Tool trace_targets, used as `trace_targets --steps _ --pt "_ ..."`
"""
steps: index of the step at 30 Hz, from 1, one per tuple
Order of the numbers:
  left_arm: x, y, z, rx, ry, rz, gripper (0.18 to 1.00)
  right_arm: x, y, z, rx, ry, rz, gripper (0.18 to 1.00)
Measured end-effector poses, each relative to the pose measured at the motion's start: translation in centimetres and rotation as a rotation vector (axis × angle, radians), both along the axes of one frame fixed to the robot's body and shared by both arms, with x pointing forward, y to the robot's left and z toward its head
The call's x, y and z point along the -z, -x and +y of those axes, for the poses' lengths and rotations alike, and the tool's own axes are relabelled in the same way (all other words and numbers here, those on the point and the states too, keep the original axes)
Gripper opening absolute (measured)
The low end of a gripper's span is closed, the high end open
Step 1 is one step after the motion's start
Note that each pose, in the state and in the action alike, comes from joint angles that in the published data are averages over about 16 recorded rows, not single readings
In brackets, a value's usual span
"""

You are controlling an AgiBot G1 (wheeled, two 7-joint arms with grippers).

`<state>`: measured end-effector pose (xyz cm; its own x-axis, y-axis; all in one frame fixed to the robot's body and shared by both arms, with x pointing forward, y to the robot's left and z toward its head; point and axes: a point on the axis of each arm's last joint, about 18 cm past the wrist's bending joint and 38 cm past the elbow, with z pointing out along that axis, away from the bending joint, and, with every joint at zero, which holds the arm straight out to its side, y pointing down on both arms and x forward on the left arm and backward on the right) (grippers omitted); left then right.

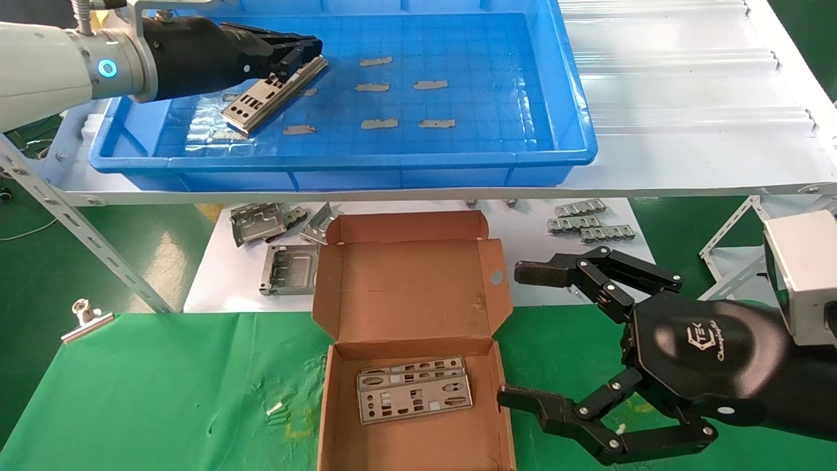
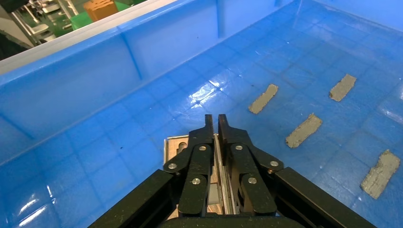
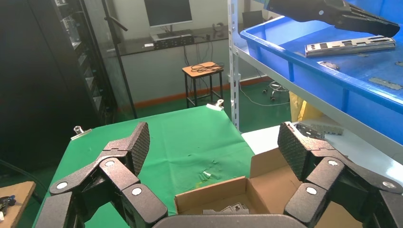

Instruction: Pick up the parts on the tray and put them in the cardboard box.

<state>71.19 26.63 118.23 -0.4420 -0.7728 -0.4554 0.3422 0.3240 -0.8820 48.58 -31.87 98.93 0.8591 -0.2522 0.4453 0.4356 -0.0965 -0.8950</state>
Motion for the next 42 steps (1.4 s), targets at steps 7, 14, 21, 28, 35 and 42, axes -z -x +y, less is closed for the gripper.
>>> trace_targets --steps 7,14,21,28,35,42 --pt "0.3 0.3 -0.1 0.022 -0.009 0.006 0.257 0.0 0.0 0.0 0.0 0.0 0.0 1.0" --pt "0.6 0.6 0.2 0.043 -0.008 0.019 0.359 0.0 0.0 0.0 0.0 0.0 0.0 1.0" --pt "0.8 0.5 0.7 0.036 0.005 0.023 0.475 0.0 0.0 0.0 0.0 0.0 0.0 1.0" --pt "0.7 0.1 1.2 0.004 0.021 0.018 0.521 0.0 0.0 0.0 0.0 0.0 0.0 1.0" --pt "0.7 -0.1 1.4 -0.017 0.022 0.015 0.468 0.0 0.0 0.0 0.0 0.0 0.0 1.0" --pt "0.6 -0.2 1.5 -0.028 0.019 0.008 0.411 0.0 0.0 0.0 0.0 0.0 0.0 1.0"
